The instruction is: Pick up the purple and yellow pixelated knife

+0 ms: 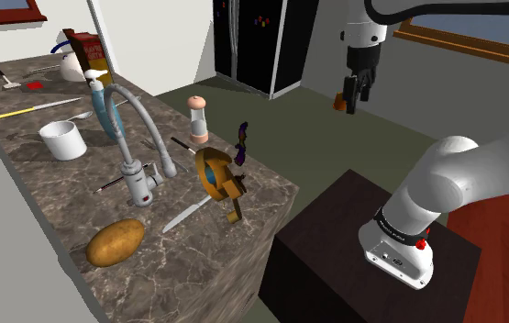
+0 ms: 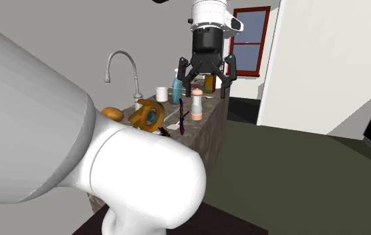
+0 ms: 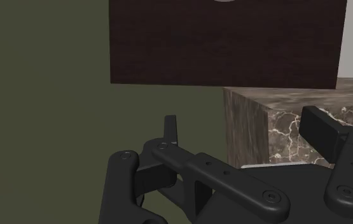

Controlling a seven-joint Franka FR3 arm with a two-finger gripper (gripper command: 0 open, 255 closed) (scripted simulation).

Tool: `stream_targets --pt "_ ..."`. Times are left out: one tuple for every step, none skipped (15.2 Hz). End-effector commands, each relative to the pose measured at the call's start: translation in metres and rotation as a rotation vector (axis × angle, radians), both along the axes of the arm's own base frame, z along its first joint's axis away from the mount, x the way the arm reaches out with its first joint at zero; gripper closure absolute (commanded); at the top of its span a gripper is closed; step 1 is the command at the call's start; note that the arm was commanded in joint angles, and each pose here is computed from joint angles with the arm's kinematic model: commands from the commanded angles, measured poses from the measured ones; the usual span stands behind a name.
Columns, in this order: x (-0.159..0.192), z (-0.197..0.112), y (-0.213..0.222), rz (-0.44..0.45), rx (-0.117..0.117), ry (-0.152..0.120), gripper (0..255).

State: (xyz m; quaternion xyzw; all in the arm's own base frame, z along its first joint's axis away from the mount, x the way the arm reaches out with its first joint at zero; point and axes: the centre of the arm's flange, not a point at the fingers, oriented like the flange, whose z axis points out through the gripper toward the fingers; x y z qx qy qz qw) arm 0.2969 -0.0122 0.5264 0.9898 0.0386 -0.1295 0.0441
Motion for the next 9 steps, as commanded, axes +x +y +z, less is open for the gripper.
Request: stream_targets --pt "0.0 0.0 0.0 0.0 0.0 0.0 0" --pt "0.014 -0.004 0.007 0.0 0.001 0.022 0" --pt "0.027 -0.008 0.015 0.0 0.003 0.045 0" --pt "0.041 -0.012 0.022 0.0 0.004 0.067 0" --pt "0.054 -0.017 0.03 0.0 0.006 0.09 0" --pt "0.068 -0.022 0.037 0.0 0.007 0.112 0" --pt "0.081 -0.027 0.045 0.0 0.009 0.135 0" --pt "0.094 -0.033 0.052 -0.001 0.01 0.157 0" --pt "0.107 -0.038 0.06 -0.001 0.012 0.18 0"
